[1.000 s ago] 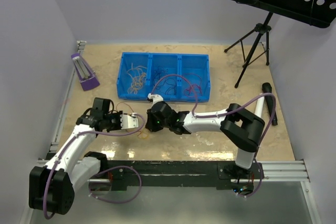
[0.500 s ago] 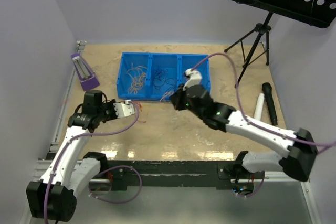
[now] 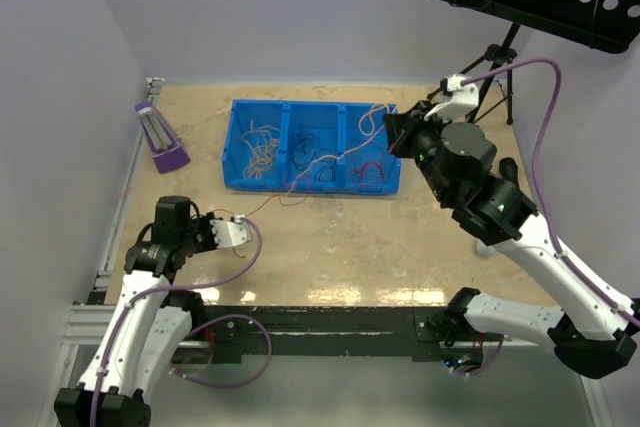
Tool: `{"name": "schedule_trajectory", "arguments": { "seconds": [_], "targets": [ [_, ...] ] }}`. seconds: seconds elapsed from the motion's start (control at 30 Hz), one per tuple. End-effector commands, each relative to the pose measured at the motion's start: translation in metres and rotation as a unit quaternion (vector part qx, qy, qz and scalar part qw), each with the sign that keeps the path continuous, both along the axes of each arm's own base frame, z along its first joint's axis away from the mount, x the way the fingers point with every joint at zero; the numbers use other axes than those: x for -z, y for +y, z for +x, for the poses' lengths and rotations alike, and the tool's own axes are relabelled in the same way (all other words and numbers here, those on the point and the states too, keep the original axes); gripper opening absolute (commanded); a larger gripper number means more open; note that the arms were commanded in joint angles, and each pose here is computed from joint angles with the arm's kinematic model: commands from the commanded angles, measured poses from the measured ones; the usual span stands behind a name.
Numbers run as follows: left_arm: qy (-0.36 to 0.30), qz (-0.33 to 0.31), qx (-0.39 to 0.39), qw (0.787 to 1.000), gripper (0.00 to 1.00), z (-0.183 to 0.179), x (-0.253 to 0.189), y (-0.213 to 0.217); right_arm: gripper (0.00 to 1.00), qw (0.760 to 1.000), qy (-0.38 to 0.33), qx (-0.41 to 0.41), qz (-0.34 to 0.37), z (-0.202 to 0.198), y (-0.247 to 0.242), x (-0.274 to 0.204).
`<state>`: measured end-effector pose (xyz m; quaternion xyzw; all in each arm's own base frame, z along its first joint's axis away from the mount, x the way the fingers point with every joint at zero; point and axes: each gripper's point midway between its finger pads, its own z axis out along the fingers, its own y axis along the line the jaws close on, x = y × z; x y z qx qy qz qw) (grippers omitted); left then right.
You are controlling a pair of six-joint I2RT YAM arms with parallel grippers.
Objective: Untangle the cables
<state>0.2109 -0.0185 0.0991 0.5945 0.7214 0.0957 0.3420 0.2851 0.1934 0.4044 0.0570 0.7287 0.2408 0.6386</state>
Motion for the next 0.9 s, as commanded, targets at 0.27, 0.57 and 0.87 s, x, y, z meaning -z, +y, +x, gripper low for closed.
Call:
{"name": "schedule_trajectory", "arguments": {
  "seconds": [0.27, 0.57, 0.87],
  "targets": [
    [0.020, 0.067, 0.012, 0.997, 0.00, -0.031, 0.039, 0.021, 0.00, 0.995, -0.095, 0.011, 0.016, 0.006, -0.010, -0.107],
    [0.022, 0.059, 0.000, 0.998, 0.00, -0.032, 0.040, 0.021, 0.00, 0.992, -0.120, -0.041, 0.025, 0.027, 0.032, -0.136],
    [-0.030, -0.008, 0.062, 0.998, 0.00, -0.025, -0.014, -0.012, 0.00, 0.985, -0.072, -0.158, 0.024, 0.073, 0.136, -0.075]
  ]
}}
